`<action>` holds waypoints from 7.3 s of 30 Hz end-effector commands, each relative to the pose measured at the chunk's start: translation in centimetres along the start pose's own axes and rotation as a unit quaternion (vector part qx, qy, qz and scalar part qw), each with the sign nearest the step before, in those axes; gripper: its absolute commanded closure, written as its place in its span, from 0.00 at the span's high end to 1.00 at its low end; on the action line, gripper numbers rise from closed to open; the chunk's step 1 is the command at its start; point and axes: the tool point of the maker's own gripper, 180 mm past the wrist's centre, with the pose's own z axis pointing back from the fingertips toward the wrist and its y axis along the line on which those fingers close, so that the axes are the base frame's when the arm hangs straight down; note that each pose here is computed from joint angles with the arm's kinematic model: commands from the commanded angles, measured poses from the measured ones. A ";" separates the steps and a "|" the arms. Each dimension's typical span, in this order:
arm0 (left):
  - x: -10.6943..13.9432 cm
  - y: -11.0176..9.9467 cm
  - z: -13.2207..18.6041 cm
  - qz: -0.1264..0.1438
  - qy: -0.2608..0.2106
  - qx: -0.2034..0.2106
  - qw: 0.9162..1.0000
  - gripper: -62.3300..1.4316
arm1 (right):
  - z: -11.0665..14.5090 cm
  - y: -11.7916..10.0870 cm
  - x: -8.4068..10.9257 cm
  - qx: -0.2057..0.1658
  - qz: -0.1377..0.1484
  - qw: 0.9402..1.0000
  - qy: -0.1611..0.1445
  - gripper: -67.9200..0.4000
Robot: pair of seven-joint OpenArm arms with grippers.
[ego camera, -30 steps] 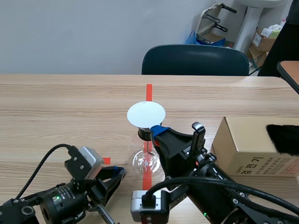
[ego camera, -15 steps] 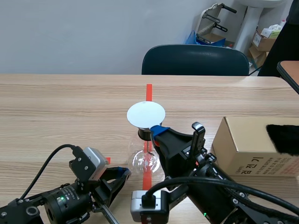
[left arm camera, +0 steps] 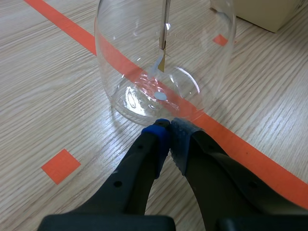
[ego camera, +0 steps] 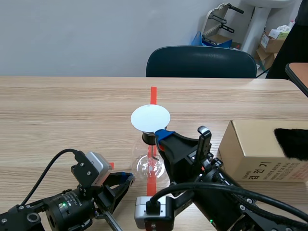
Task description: Do the electroscope experiment
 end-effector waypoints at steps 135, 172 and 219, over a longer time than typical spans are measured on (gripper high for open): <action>1.5 0.4 -0.2 -0.003 -0.034 0.009 0.999 0.07 | 0.5 -1.4 -5.7 -0.023 0.007 0.988 0.154 0.02; 1.5 0.4 -0.2 -0.003 -0.032 0.009 0.999 0.07 | 2.2 -1.4 -9.6 -0.024 0.005 0.963 0.268 0.02; 1.4 0.4 -0.2 -0.003 -0.030 0.009 0.999 0.07 | -0.4 -1.3 -0.4 -0.022 0.011 1.000 0.003 0.02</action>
